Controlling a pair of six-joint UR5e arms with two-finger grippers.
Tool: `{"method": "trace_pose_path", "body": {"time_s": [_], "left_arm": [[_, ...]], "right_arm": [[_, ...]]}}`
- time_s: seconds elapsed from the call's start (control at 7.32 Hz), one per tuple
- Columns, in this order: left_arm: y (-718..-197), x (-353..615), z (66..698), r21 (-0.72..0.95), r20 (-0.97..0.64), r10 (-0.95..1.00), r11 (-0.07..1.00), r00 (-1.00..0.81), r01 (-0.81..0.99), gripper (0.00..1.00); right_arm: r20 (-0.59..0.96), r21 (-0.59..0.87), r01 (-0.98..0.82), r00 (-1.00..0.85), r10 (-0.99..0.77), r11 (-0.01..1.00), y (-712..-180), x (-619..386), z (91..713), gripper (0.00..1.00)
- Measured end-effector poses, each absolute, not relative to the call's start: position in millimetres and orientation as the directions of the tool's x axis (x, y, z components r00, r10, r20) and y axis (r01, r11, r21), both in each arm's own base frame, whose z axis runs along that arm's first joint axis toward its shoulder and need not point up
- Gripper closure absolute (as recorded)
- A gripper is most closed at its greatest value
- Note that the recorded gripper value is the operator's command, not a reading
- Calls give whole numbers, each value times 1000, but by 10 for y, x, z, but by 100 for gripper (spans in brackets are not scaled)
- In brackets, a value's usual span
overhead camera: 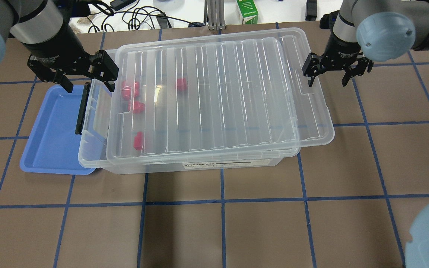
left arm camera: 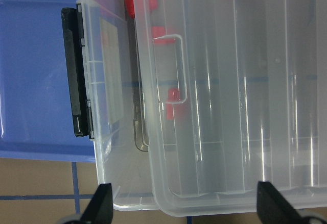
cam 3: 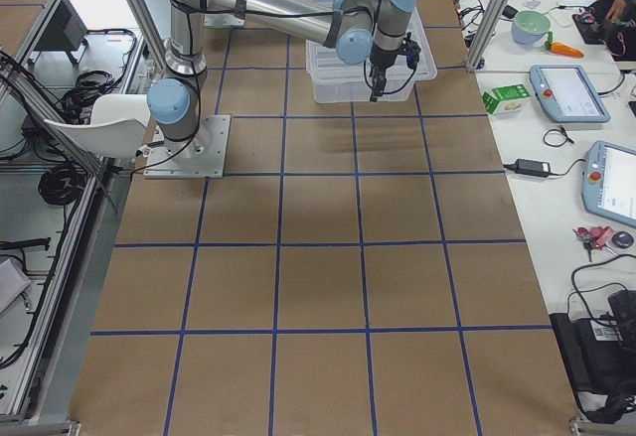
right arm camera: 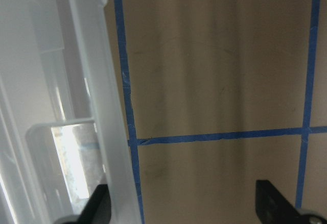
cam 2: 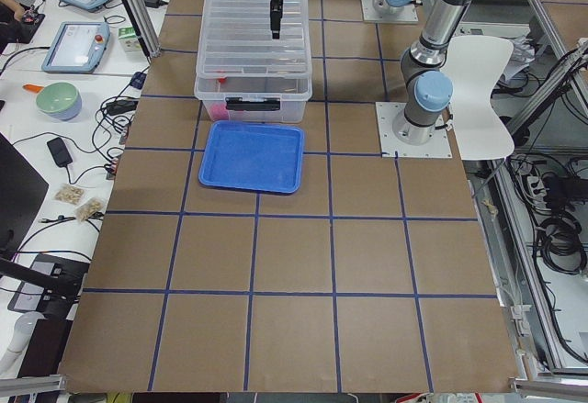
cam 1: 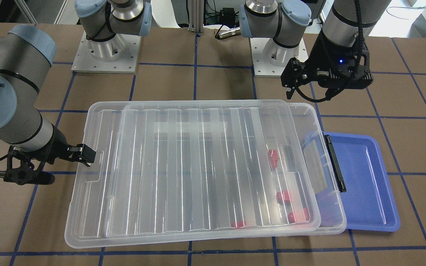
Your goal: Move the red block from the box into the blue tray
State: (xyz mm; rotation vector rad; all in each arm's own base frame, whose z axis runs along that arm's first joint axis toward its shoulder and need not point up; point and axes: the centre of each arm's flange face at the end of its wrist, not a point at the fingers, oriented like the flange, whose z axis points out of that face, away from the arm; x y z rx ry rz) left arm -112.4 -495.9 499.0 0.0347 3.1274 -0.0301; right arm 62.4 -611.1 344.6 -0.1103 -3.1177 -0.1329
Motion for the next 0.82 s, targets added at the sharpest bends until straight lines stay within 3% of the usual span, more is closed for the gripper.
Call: {"method": "trace_pose_path", "body": {"time_s": [0.82], "left_arm": [[-4966, -1126, 4979, -17, -13, 22, 1000, -1000, 23, 0]], "right_arm": [[78, 86, 74, -995, 68, 993, -6104, 239, 3508, 0]]}}
